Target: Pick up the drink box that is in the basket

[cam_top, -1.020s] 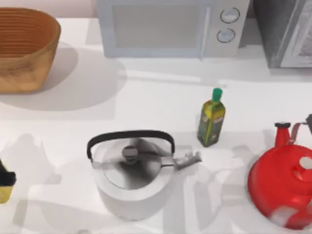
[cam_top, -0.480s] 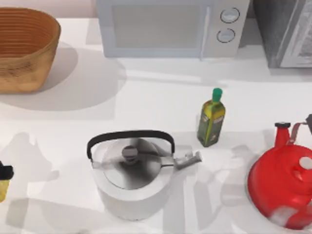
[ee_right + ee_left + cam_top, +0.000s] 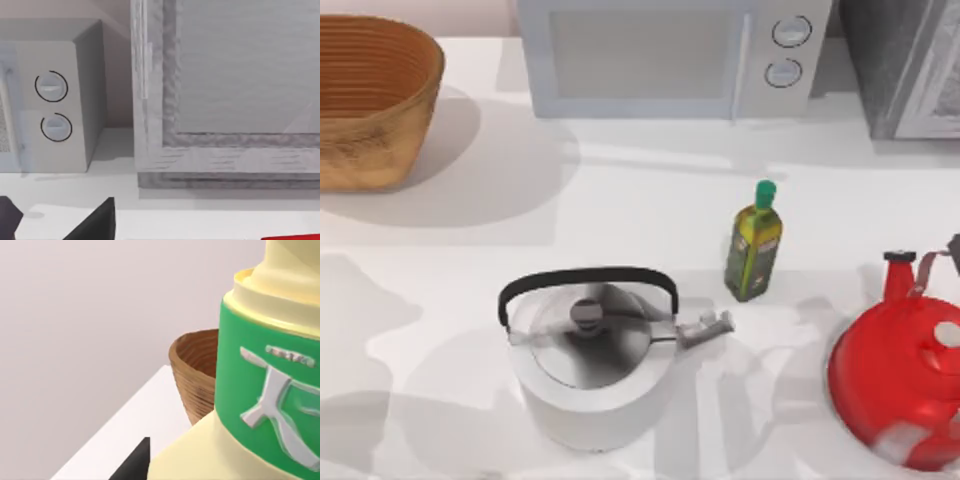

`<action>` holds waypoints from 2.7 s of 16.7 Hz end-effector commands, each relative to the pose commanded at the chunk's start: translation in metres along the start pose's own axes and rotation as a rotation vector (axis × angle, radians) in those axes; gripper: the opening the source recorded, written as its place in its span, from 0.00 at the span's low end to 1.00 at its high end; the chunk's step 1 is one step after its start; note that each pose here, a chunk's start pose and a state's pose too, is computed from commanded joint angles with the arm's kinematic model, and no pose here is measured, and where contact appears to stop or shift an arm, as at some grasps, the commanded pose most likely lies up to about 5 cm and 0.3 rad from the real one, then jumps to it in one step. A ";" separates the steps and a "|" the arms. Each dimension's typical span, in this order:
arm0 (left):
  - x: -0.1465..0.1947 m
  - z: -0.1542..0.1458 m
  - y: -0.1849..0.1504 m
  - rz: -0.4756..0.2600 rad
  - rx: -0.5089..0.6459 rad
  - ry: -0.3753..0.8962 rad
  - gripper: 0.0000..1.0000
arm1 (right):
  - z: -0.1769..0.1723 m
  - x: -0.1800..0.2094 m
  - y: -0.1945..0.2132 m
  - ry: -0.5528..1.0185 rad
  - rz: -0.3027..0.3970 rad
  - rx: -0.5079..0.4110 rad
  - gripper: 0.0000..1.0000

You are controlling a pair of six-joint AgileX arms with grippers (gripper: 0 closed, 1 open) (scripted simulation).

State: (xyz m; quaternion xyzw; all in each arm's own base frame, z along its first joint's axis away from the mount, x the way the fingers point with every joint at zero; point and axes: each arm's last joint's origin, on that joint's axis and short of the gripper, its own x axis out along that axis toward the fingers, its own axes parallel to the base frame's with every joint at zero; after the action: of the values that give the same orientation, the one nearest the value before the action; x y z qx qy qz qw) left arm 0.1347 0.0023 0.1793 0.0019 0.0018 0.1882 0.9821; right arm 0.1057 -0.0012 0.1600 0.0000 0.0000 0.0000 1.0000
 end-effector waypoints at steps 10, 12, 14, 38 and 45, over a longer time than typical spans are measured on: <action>0.018 0.008 -0.008 0.223 -0.001 -0.012 0.00 | 0.000 0.000 0.000 0.000 0.000 0.000 1.00; 0.018 0.006 -0.008 0.225 0.004 -0.008 0.00 | 0.000 0.000 0.000 0.000 0.000 0.000 1.00; 0.019 0.004 -0.008 0.226 0.009 -0.001 0.00 | 0.000 0.000 0.000 0.000 0.000 0.000 1.00; 0.060 -0.041 0.002 0.223 -0.001 -0.012 0.08 | 0.000 0.000 0.000 0.000 0.000 0.000 1.00; 0.060 -0.041 0.002 0.223 -0.001 -0.012 0.60 | 0.000 0.000 0.000 0.000 0.000 0.000 1.00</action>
State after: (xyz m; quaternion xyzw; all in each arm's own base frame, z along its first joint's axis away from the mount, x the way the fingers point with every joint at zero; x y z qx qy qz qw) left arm 0.1897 0.0261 0.1378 0.0029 -0.0045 0.2965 0.9550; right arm 0.1057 -0.0012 0.1600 0.0000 0.0000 0.0000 1.0000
